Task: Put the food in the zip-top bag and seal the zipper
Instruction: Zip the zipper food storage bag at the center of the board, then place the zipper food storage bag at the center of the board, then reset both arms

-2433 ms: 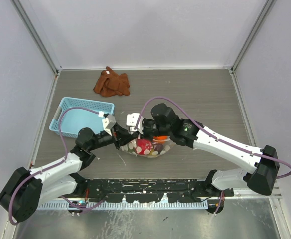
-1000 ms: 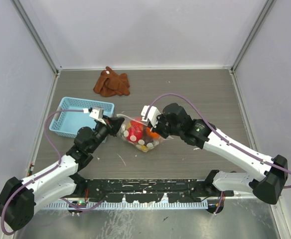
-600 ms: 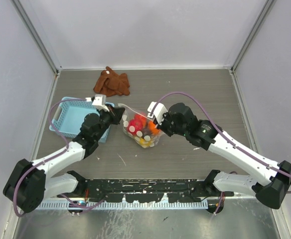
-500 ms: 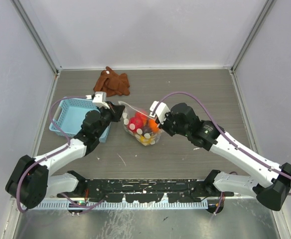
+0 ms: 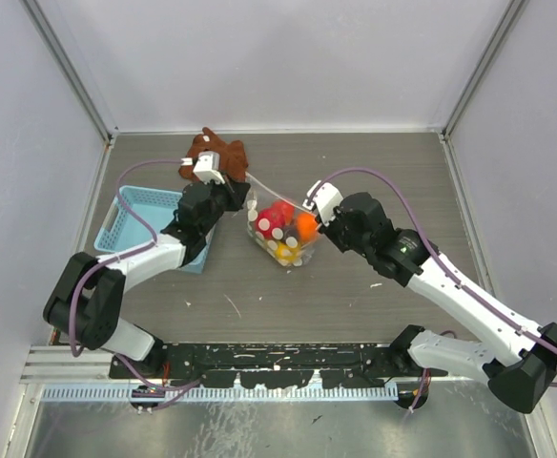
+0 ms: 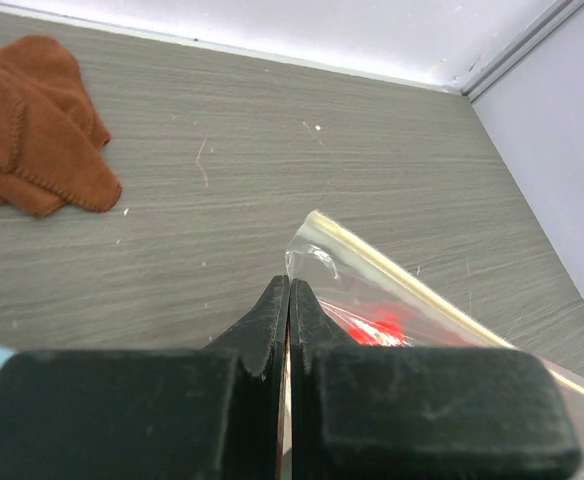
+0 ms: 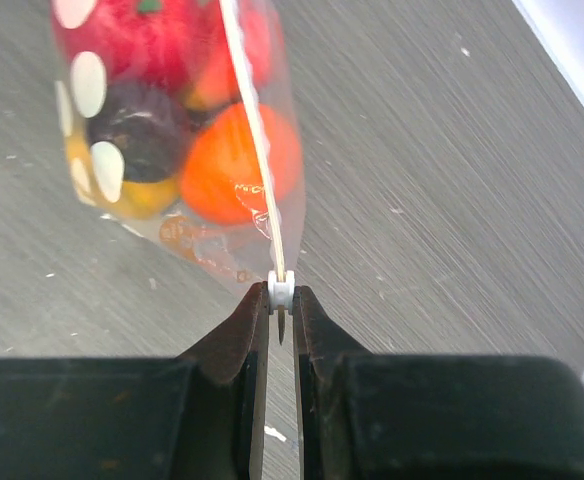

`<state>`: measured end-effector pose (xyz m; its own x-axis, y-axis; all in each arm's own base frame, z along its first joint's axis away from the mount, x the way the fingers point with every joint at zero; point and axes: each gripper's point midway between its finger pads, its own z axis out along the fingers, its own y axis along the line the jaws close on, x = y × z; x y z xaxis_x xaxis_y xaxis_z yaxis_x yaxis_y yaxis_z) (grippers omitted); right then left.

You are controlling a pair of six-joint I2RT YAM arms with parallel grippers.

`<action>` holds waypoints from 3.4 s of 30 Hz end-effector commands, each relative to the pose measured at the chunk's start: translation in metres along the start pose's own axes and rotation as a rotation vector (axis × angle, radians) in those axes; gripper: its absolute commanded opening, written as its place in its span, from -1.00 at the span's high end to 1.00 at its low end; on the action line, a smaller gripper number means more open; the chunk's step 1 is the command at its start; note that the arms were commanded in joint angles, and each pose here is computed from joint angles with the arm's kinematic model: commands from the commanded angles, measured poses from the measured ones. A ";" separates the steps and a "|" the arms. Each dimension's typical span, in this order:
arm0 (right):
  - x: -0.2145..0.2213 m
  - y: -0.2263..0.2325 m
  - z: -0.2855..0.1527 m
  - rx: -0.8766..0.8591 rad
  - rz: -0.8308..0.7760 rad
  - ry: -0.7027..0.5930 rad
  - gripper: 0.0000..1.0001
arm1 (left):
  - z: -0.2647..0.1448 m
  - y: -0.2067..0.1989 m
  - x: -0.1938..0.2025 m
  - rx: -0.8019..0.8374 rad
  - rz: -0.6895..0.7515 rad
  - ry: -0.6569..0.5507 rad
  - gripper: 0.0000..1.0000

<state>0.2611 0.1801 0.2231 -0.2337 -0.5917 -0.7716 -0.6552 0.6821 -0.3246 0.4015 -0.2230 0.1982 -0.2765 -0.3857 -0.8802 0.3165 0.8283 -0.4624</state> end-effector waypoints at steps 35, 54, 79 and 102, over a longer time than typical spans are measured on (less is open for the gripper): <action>0.026 0.153 -0.007 -0.629 0.178 0.023 0.84 | -0.149 0.018 -0.074 -0.252 0.010 0.007 -0.87; -0.036 0.103 0.044 -0.370 0.209 -0.020 -0.56 | -0.261 0.049 -0.135 -0.435 0.256 -0.154 -0.96; 0.091 -0.144 -0.030 0.594 0.968 -0.225 -1.00 | -0.268 0.092 -0.117 -0.611 0.263 -0.170 -0.96; 0.080 -0.138 -0.054 0.599 0.986 -0.390 -1.00 | -0.256 0.094 -0.107 -0.586 0.251 -0.123 -0.96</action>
<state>0.2884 0.0100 0.2120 -0.2191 0.3812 -0.8981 0.2003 0.9185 0.3410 0.2226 0.0028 0.2644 -0.1867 -0.1487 -0.9711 -0.2131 0.9711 -0.1078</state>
